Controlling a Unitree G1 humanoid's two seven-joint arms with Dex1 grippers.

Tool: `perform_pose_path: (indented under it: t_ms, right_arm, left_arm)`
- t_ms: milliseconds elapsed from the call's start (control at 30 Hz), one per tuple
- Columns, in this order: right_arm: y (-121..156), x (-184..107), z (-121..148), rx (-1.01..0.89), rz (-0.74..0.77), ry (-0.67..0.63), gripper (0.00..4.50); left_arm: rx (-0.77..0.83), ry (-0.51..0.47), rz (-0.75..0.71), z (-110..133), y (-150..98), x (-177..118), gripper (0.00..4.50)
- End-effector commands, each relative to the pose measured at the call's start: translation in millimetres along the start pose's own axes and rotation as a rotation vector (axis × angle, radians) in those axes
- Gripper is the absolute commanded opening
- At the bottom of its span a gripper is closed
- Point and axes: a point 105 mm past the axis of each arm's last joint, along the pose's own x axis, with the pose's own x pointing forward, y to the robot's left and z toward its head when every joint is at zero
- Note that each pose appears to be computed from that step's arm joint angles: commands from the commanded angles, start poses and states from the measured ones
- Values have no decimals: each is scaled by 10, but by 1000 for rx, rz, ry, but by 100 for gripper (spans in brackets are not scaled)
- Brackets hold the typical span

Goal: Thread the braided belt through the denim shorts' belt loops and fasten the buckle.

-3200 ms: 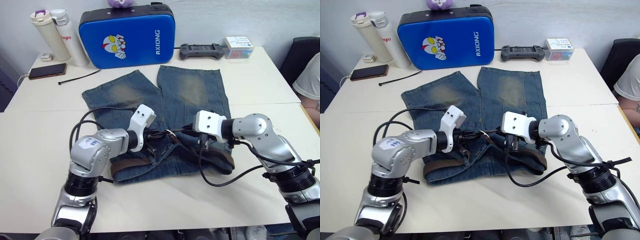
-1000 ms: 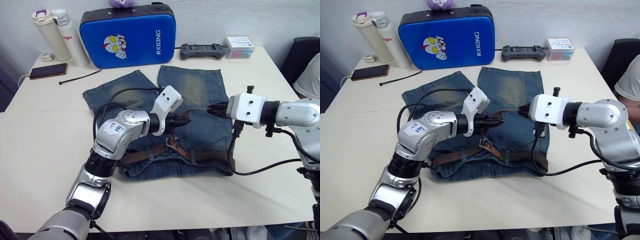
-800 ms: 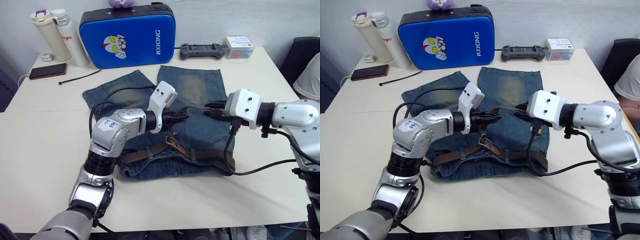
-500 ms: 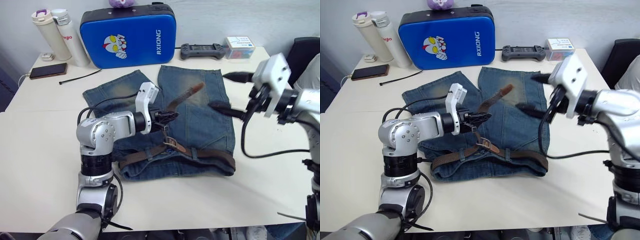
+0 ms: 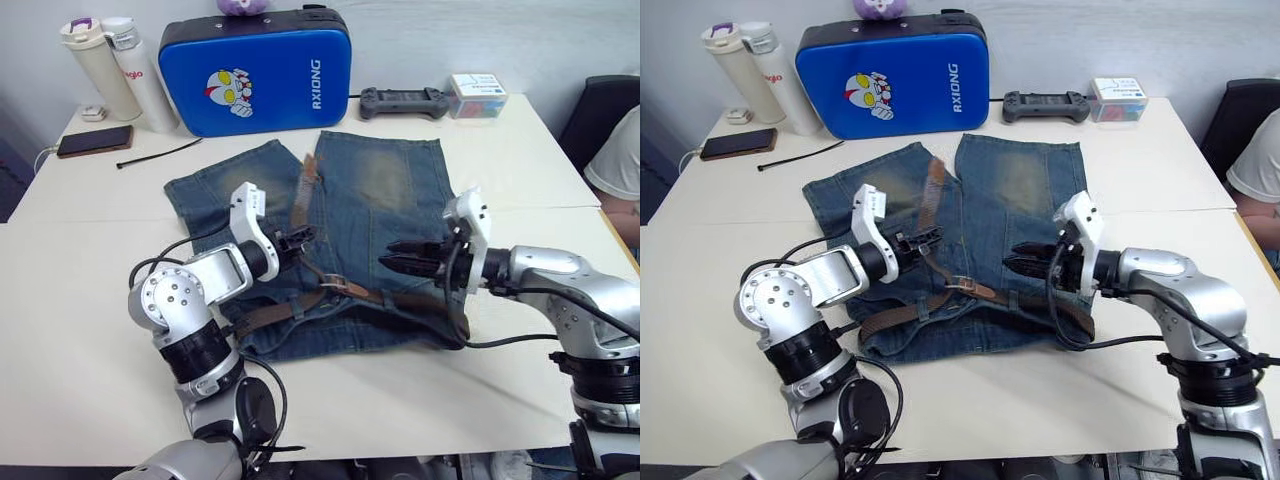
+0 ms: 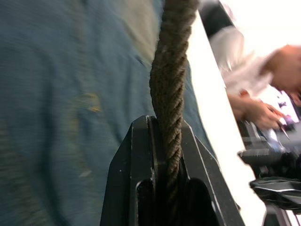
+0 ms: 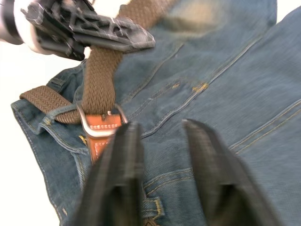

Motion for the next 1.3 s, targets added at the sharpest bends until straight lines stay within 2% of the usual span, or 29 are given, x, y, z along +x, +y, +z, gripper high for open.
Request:
perform_pose_path:
  t_ms: [33, 367, 467, 533, 667, 800, 1067, 1300]
  right_arm:
    - [93, 136, -105, 32, 42, 11, 4]
    - [329, 474, -342, 36, 163, 85, 4]
    - [332, 486, -561, -5, 168, 197, 4]
    - [311, 480, -613, -24, 163, 221, 4]
    - [304, 524, -505, -74, 174, 173, 4]
    - [281, 592, -387, -86, 170, 115, 4]
    - [400, 628, -462, -73, 241, 151, 4]
    - [356, 660, -421, -68, 222, 127, 4]
  left_arm:
    - [-62, -35, -41, -88, -109, 12, 0]
    - [-64, 17, -107, -236, -307, 101, 0]
    - [-68, 19, -110, -258, -301, 86, 0]
    - [-73, 20, -100, -272, -247, 57, 0]
    - [-85, 33, -51, -335, -87, -9, 0]
    - [-104, 48, -34, -401, -29, -20, 0]
    - [-114, 46, -40, -390, -32, -13, 0]
    - [-108, 57, 17, -400, 185, -109, 0]
